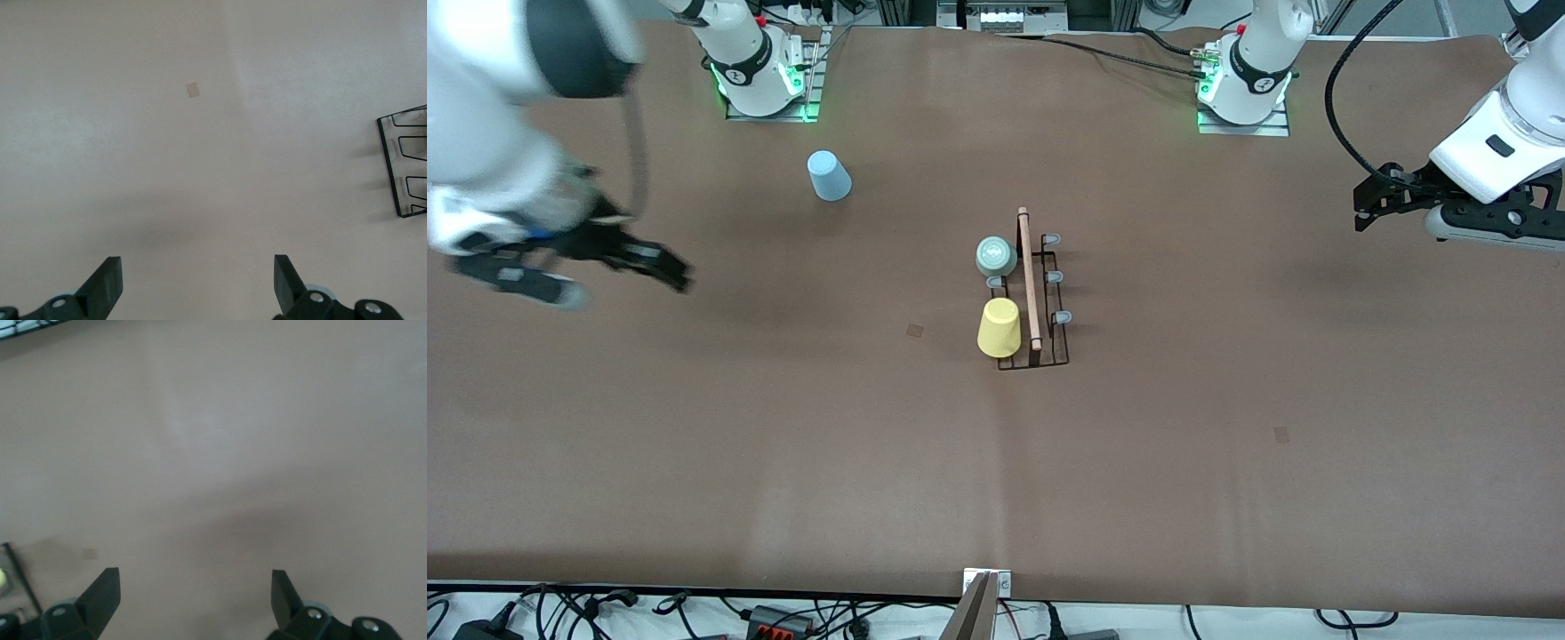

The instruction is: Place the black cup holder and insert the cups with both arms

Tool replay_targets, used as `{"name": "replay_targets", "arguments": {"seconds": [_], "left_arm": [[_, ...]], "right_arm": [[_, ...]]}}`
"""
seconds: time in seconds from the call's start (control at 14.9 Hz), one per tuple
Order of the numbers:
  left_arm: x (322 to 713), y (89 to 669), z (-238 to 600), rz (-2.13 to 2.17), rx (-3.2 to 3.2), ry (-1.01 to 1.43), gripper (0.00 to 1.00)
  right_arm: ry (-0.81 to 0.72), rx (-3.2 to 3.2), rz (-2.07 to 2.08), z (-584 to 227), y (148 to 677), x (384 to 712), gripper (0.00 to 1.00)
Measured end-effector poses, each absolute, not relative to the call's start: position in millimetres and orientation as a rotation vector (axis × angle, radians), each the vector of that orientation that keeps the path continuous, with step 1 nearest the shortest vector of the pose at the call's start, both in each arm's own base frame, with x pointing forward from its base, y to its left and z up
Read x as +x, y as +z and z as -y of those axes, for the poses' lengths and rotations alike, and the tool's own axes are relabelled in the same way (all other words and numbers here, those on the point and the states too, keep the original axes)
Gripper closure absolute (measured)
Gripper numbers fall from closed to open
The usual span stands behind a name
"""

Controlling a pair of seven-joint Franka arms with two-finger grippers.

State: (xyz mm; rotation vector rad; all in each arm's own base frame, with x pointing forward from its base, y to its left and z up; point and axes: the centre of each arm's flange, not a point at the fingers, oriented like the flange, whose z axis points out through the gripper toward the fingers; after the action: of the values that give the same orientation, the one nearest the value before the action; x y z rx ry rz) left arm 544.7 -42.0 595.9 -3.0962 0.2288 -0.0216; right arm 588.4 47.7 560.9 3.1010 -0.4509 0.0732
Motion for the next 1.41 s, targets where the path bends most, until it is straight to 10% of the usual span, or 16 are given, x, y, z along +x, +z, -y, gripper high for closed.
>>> {"name": "replay_targets", "arguments": {"seconds": [0.4, 1.41], "left_arm": [[544.9, 595.8, 42.2, -0.229, -3.096, -0.021, 0.0], [545.1, 595.9, 42.2, -0.229, -3.096, -0.021, 0.0]], "right_arm": [[0.039, 3.083, 0.468, 65.2, 618.1, 549.3, 0.0], [-0.053, 3.11, 0.06, 8.8, 604.4, 574.5, 0.0]]}}
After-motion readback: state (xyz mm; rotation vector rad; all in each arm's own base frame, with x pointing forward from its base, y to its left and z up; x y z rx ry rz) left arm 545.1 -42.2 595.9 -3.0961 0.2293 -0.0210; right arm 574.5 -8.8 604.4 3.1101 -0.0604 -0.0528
